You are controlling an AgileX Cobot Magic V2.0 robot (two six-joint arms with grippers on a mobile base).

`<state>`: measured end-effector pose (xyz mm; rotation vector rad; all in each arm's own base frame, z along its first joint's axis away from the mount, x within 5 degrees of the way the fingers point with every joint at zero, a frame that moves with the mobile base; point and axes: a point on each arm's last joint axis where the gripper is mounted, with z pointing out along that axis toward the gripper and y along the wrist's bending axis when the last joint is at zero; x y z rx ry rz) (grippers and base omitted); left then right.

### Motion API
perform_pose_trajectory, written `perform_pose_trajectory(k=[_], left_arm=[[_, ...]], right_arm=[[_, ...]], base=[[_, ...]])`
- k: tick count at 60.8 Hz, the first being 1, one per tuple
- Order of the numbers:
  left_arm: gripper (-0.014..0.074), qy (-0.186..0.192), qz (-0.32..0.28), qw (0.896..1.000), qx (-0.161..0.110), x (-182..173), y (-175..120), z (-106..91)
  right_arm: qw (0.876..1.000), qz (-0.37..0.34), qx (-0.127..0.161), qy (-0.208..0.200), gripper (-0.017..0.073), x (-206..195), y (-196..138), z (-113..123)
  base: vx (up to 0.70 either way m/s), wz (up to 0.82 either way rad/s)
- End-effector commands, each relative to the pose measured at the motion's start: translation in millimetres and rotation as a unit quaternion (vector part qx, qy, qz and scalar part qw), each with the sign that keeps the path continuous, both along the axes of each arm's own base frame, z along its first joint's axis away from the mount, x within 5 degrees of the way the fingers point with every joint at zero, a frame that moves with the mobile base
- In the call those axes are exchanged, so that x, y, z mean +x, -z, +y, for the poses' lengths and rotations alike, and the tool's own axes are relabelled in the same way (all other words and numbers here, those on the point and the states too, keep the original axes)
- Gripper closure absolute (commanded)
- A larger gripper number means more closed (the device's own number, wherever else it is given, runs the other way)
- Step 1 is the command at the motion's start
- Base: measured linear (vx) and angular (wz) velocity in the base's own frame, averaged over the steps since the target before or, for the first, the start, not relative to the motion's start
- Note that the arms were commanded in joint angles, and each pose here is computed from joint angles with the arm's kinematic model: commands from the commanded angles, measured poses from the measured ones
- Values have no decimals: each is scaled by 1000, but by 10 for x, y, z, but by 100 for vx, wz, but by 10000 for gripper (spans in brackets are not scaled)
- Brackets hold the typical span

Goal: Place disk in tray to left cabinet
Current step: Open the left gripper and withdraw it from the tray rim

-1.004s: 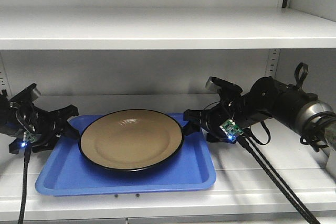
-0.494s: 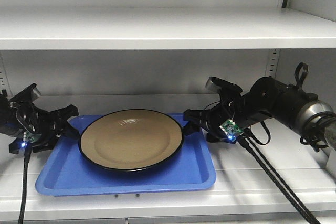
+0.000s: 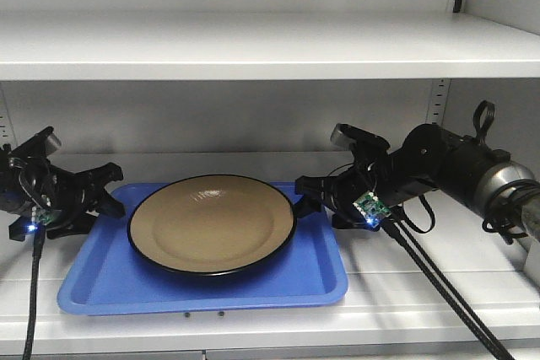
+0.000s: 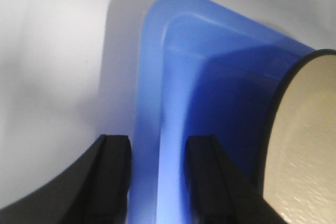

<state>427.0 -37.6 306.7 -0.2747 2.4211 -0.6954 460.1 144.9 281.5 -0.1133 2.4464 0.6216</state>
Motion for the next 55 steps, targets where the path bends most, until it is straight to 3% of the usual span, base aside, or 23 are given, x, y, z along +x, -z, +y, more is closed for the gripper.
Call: perform_pose_trajectory(k=[1,14,29,38,48,55], left_arm=[[213,-15,-70,997,-24,-120,-465,14],[213,-30,-85,996,-16,-310,-536,94],[213,-91,-119,989,0,-685,-448,240],[213,-132,-156,979,19,-1045,-397,304],[213,-178,-221,958,29,-1514,-440,368],[213,-190,-254,947,40,-1885,-431,385]], right_arm=[[999,-51,16,5,27,-69,-394,-45],[999,-51,17,5,27,-69,-395,-44],[999,-51,16,4,27,-69,-395,-44],[999,-51,16,4,27,-69,-395,-44],[999,-51,16,4,27,-69,-395,-44],[999,-51,17,5,27,-69,-395,-44]], base=[[0,0],[0,0],[0,0],[0,0],[0,0],[0,0]])
